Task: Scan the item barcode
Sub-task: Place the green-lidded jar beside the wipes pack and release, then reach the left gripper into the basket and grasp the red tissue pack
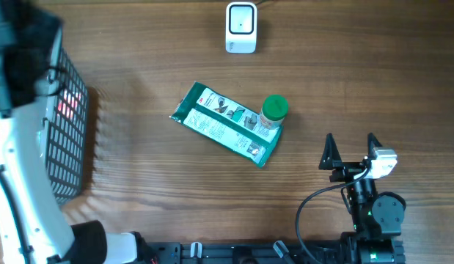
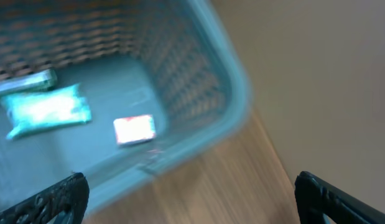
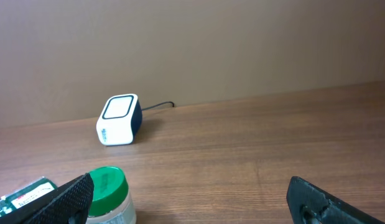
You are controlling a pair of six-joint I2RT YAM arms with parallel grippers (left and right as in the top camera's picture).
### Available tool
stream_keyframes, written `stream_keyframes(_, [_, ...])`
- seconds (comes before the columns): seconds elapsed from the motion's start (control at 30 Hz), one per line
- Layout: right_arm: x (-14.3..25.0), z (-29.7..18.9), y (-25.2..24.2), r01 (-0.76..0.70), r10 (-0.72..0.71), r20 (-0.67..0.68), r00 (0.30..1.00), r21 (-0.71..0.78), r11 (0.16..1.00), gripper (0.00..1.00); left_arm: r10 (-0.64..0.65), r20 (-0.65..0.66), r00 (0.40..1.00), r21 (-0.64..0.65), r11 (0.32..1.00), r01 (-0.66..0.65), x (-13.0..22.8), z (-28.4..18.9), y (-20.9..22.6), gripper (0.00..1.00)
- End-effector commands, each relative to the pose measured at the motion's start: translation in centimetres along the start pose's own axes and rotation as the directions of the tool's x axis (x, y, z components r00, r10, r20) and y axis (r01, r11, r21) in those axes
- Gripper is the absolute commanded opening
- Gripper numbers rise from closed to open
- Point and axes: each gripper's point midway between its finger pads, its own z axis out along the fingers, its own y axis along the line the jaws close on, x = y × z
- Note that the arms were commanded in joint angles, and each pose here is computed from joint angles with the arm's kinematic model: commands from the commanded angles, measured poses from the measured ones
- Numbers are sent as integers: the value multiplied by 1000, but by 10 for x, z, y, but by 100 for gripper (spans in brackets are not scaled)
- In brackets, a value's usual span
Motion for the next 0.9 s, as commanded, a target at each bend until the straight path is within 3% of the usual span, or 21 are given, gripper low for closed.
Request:
stream_keyframes(0.0, [-1,0,-1,-11,11,8,1000,4,1000,100,-242,-137,961,-35,970,240,-24,19,49,100])
stream_keyframes(0.1, [-1,0,-1,-11,11,8,1000,4,1000,100,-254,-235,938,-71,967,244,-35,45,86,100])
stream_keyframes(0.27, [-1,0,-1,-11,11,8,1000,4,1000,100,-91,-331,939,-91,994,64,-33,95,107,100])
stream_keyframes(0.37, [-1,0,-1,-11,11,8,1000,4,1000,100,5,-506,863,-7,1000,-10,2,140,101,100])
stream_keyframes(0.43, [-1,0,-1,-11,11,8,1000,4,1000,100,4,-572,820,-26,999,-23,23,167,112,100])
stream_keyframes(0.63, [-1,0,-1,-12,11,8,1000,4,1000,100,-8,-689,725,-67,996,-53,100,232,148,100])
stream_keyframes(0.73, [-1,0,-1,-11,11,8,1000,4,1000,100,11,-701,713,-56,996,-71,132,249,152,100])
stream_keyframes(0.87, [-1,0,-1,-12,12,8,1000,4,1000,100,-41,-673,738,-87,996,-24,149,267,150,100])
